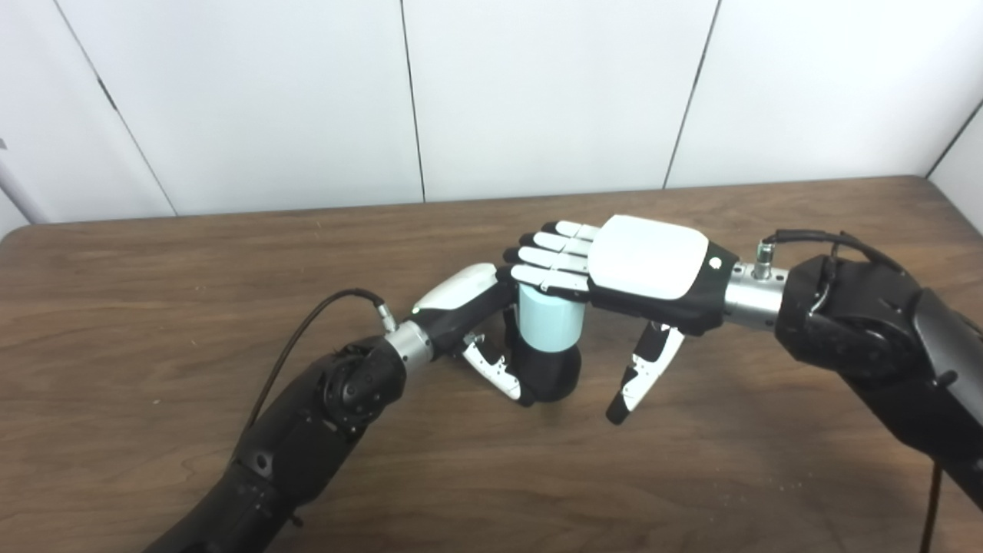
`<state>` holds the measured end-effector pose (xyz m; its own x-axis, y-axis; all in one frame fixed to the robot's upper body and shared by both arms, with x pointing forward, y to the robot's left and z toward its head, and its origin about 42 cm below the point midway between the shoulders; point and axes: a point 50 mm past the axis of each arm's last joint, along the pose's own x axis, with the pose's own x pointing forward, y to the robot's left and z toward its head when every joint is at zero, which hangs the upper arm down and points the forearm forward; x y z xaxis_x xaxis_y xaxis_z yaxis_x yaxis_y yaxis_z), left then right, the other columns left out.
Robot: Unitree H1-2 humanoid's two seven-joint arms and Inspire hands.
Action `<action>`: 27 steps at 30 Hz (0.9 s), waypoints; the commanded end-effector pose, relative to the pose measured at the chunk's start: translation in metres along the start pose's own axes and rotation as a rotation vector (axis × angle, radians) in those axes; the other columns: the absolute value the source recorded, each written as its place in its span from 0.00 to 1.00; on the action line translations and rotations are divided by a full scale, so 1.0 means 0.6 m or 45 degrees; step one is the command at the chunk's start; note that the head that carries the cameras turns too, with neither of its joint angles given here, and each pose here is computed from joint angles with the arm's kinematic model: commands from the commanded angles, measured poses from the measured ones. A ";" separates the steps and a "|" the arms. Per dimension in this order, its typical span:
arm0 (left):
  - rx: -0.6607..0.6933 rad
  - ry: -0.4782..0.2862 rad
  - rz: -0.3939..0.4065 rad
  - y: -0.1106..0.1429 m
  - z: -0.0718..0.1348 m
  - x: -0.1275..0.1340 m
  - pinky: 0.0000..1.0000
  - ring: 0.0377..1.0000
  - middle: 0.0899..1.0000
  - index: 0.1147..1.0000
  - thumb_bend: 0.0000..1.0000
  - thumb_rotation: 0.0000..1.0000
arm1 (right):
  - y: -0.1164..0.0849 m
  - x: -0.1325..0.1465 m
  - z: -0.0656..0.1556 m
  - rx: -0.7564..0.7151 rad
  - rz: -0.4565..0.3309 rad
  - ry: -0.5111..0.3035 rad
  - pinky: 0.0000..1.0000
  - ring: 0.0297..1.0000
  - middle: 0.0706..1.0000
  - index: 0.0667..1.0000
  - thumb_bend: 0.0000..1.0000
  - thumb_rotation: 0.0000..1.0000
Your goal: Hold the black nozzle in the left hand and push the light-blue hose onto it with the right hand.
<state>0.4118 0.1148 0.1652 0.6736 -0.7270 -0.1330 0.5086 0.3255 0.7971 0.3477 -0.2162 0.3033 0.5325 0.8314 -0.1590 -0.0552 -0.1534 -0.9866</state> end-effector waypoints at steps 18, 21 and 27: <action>0.014 0.193 -0.209 -0.060 -0.055 -0.030 1.00 0.60 0.45 0.41 0.53 0.00 | -0.084 -0.022 -0.042 0.728 -0.631 0.209 0.70 0.83 0.94 0.95 0.72 0.33; 0.018 0.191 -0.209 -0.061 -0.055 -0.030 1.00 0.60 0.45 0.41 0.53 0.00 | -0.083 -0.029 -0.053 0.801 -0.675 0.230 0.68 0.82 0.93 0.96 0.72 0.33; 0.021 0.190 -0.208 -0.060 -0.057 -0.030 1.00 0.60 0.45 0.41 0.53 0.00 | -0.075 -0.037 -0.068 0.904 -0.735 0.248 0.66 0.80 0.92 0.94 0.65 0.38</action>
<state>0.4121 0.1130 0.1660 0.6713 -0.7297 -0.1299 0.5086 0.3260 0.7969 0.3701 -0.2460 0.3379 0.7744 0.5829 0.2460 -0.2500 0.6391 -0.7273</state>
